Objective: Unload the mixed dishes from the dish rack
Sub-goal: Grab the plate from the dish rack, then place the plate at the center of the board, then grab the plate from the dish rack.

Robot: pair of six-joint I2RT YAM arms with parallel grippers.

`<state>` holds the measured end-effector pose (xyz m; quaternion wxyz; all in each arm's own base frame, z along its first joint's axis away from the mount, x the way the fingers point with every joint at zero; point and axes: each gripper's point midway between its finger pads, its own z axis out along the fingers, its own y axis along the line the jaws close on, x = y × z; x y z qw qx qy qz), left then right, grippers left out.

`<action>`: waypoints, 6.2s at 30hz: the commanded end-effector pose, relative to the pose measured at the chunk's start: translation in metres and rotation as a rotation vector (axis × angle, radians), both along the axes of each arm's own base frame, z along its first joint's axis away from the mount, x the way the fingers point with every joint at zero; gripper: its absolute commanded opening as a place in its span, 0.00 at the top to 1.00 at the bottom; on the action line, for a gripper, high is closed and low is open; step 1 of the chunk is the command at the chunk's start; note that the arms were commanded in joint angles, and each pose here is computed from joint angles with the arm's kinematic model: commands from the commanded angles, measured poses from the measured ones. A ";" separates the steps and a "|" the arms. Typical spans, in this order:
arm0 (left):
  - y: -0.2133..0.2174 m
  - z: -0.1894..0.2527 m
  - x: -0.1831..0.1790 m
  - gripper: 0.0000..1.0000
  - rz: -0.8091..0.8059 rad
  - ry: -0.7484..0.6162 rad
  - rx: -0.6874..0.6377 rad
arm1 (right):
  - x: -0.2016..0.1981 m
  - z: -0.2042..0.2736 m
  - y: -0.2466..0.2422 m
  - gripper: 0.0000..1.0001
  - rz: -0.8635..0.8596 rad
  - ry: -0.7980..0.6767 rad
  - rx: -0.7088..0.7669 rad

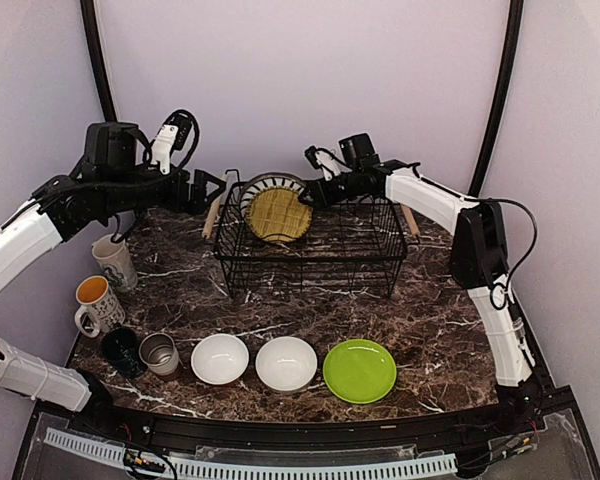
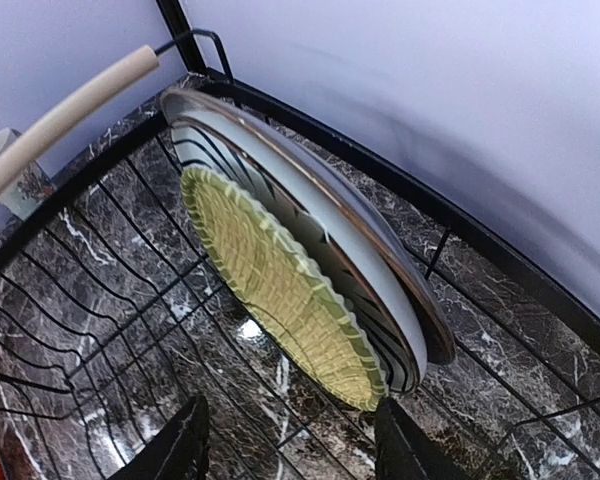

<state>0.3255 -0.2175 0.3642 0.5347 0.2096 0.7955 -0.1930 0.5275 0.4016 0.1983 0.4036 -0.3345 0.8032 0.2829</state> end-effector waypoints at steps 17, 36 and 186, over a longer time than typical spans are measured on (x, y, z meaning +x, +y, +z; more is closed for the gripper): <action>0.026 -0.008 -0.005 0.01 0.022 -0.005 -0.031 | 0.044 -0.032 0.017 0.45 0.005 -0.175 -0.001; 0.030 -0.013 0.002 0.01 0.014 0.029 -0.087 | 0.004 -0.014 0.065 0.90 0.305 -0.254 0.160; 0.018 -0.034 0.011 0.01 -0.050 0.135 -0.186 | 0.038 -0.039 0.017 0.58 0.004 -0.057 0.085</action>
